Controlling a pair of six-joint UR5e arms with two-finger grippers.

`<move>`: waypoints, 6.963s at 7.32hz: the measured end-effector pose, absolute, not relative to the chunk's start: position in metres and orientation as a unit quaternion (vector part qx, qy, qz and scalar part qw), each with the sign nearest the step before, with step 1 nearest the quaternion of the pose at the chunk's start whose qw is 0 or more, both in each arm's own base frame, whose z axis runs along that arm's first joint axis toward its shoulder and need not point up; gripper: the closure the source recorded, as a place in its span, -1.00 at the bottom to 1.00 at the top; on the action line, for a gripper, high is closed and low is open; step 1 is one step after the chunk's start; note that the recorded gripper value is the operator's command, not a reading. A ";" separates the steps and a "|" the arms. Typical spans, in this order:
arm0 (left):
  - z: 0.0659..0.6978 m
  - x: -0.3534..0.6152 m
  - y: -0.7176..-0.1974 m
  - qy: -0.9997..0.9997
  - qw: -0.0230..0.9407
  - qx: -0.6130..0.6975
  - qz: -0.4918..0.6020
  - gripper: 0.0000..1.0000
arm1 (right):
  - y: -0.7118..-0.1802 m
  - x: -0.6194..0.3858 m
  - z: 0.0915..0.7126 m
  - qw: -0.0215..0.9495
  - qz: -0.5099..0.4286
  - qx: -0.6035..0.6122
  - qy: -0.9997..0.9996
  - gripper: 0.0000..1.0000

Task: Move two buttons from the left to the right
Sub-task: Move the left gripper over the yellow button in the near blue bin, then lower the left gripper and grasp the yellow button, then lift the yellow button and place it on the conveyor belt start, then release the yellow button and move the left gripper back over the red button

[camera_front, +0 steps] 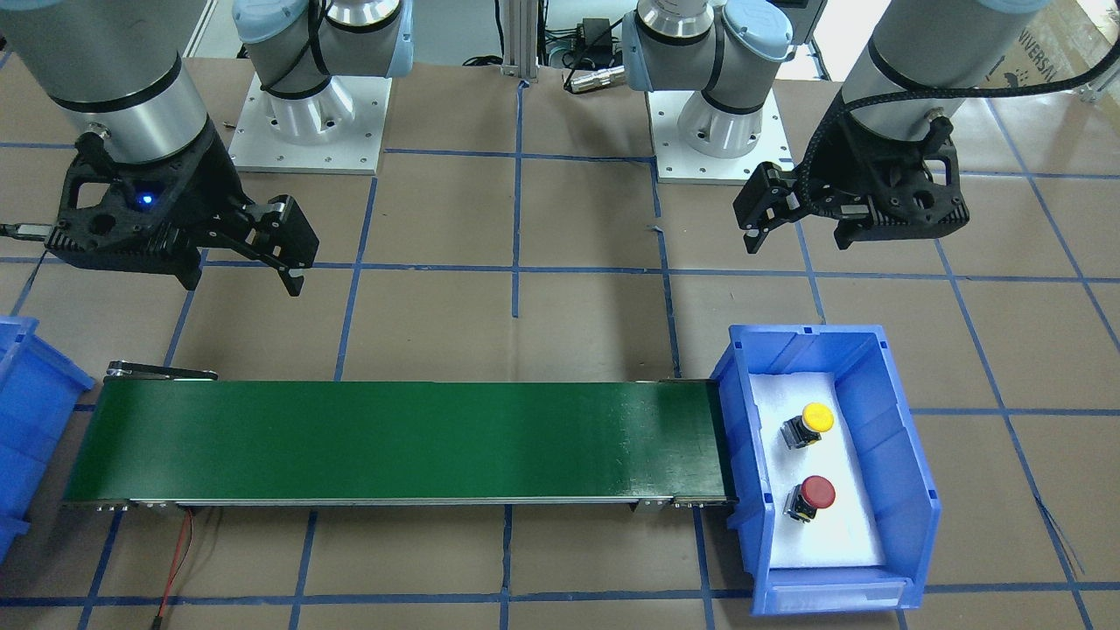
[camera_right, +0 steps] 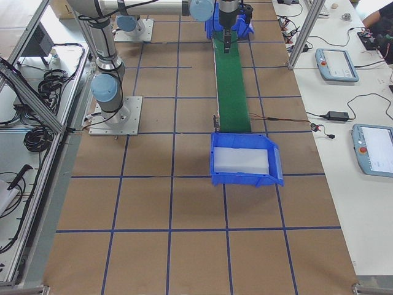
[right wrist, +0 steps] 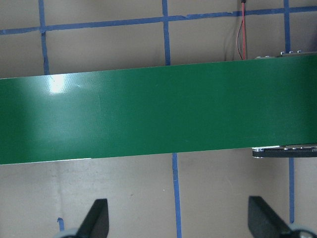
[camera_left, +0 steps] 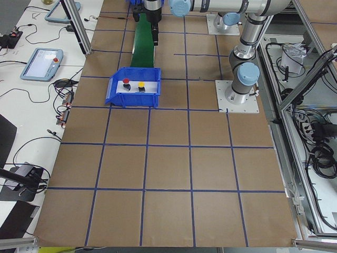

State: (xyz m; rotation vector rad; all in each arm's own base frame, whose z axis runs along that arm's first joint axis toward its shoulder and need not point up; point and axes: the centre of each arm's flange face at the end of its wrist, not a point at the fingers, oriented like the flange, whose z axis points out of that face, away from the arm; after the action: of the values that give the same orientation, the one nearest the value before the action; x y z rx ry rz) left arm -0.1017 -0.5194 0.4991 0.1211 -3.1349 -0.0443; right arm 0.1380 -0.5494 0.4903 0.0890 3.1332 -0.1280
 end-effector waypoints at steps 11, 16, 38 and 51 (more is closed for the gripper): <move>0.431 -0.009 -0.573 -1.000 0.005 -0.017 -0.021 -1.00 | -0.546 0.136 0.492 0.002 -0.041 0.028 0.999 -1.00; 0.372 0.042 -0.592 -1.000 0.011 -0.016 -0.013 -1.00 | -0.548 0.133 0.489 0.003 -0.038 0.029 0.999 -1.00; 0.389 -0.024 -0.637 -0.999 0.019 -0.029 0.000 0.58 | -0.524 0.135 0.507 -0.018 -0.020 0.028 0.999 -1.00; 0.310 -0.202 -0.649 -0.997 0.036 -0.068 -0.019 -1.00 | -0.523 0.134 0.505 -0.017 -0.015 0.030 0.999 -1.00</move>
State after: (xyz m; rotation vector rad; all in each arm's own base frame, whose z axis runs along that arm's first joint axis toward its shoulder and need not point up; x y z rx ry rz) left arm -0.2022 -0.6494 0.3103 -0.2092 -3.0611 -0.0596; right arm 0.1341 -0.5233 0.5049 0.0958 3.1742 -0.0464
